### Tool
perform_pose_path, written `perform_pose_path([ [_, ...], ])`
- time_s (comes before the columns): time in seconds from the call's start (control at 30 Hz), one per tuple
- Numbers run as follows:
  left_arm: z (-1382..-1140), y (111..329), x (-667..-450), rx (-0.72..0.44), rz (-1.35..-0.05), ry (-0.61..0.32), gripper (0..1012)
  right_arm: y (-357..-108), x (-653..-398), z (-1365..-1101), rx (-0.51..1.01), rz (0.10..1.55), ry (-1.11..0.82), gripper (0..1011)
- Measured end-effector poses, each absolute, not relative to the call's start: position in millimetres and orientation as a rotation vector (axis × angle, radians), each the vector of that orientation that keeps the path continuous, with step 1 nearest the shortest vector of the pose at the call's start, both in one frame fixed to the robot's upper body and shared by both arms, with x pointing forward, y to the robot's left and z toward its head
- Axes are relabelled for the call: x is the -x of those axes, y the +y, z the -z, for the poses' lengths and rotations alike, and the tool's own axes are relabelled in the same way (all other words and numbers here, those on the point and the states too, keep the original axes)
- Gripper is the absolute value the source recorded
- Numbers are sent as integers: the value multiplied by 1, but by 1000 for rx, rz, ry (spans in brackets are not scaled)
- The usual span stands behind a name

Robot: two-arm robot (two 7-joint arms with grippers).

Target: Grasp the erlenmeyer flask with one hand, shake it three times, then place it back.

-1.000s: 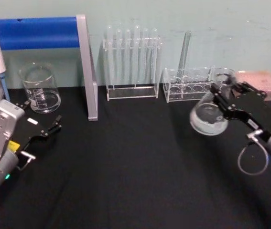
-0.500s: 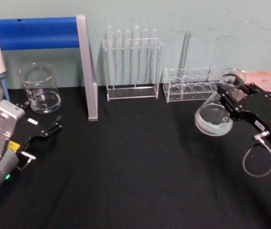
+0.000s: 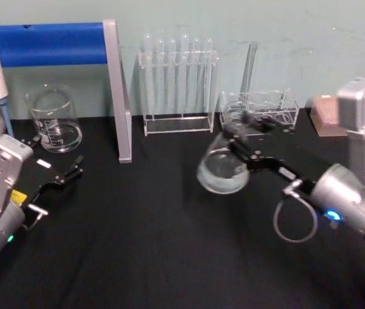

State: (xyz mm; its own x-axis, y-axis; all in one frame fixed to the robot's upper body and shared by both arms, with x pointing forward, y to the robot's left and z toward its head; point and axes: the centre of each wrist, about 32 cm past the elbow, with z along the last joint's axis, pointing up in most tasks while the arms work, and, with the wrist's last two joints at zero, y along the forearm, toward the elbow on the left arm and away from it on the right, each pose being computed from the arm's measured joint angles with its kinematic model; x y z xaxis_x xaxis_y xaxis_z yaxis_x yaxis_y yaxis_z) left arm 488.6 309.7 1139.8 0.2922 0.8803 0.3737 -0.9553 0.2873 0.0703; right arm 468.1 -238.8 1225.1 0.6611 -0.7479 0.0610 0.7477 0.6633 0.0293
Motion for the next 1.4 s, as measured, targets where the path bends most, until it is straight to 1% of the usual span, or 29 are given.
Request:
perform_pose_path([
  [0.03, -1140, 310, -489, -305, -1248, -285, 1001, -239, -468, -1225, -2, 846, -70, 447],
  [0.17, -1140, 310, -489, -304, -1248, -285, 1000, -220, -479, -1225, 1, 746, -69, 447],
  [0.37, -1140, 310, -489, -304, -1248, -285, 1001, -201, -489, -1226, 1, 654, -68, 447],
  [0.57, -1140, 310, -489, -304, -1248, -285, 1001, -193, -494, -1226, 0, 622, -68, 447],
  [0.73, -1140, 310, -489, -305, -1248, -285, 1001, -193, -495, -1226, -2, 625, -71, 447],
  [0.93, -1140, 310, -489, -305, -1248, -285, 1001, -202, -494, -1227, -3, 676, -76, 447],
  [1.1, -1140, 310, -489, -305, -1248, -285, 1001, -217, -490, -1227, -7, 760, -78, 447],
  [1.2, -1140, 310, -489, -305, -1248, -285, 1001, -230, -485, -1227, -4, 828, -75, 447],
  [1.3, -1140, 310, -489, -304, -1248, -285, 1001, -248, -476, -1227, 0, 926, -71, 447],
  [1.4, -1140, 310, -489, -304, -1248, -285, 1001, -257, -472, -1227, 0, 980, -71, 447],
])
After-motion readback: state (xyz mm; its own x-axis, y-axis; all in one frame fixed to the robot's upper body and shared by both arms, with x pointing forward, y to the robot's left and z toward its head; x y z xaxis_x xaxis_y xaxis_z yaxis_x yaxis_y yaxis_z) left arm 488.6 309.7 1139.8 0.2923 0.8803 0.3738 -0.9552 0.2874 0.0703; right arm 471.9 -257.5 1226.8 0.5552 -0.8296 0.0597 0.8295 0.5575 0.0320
